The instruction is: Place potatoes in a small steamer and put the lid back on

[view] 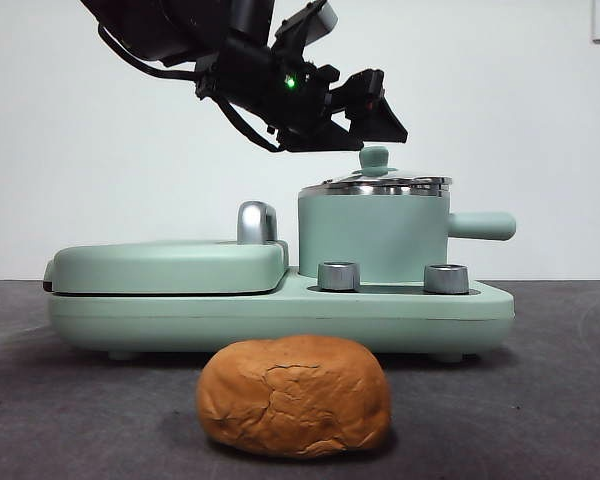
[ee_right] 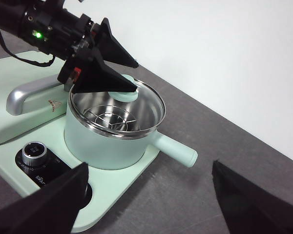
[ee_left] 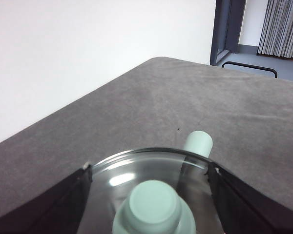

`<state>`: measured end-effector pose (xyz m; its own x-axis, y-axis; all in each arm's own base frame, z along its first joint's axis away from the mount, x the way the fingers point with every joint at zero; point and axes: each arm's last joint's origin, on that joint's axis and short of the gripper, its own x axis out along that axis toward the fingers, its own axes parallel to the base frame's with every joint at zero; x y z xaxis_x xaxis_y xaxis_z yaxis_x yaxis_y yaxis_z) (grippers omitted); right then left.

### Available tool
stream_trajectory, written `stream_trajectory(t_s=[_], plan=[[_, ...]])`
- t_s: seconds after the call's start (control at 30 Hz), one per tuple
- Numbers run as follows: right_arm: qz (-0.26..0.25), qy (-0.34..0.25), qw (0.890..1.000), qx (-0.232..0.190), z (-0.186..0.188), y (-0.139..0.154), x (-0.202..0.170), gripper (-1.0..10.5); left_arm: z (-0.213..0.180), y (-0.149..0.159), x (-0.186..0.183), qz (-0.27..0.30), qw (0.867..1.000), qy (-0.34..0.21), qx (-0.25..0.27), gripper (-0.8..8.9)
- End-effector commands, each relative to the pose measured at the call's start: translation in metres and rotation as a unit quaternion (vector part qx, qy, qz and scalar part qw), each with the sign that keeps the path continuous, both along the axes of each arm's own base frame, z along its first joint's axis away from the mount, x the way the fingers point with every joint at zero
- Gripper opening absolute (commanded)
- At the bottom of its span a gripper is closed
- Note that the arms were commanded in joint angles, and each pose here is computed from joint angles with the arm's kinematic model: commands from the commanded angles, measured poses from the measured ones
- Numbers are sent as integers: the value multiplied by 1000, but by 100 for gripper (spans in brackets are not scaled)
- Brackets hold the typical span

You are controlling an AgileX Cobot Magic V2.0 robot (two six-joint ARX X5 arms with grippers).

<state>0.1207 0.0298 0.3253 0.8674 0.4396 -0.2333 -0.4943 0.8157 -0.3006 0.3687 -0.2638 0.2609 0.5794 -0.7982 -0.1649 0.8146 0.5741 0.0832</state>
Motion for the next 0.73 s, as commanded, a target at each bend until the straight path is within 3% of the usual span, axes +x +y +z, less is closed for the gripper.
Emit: stream_trajectory(t_s=[0.03,0.5,0.63,0.73], plan=[[-2,-3,1000,9,4,0,0,401,-6,-8,5,-4,1000,-7,3,366],[-2,-3,1000,9,4,0,0,401,-18,-10,10,1,1000,0,1,362],[-2,-3,1000,9,4,0,0,401,-17,-11,10,1,1000,-2,0,220],[-2,-3,1000,9,4,0,0,401,-18,-10,10,1,1000,0,1,172]])
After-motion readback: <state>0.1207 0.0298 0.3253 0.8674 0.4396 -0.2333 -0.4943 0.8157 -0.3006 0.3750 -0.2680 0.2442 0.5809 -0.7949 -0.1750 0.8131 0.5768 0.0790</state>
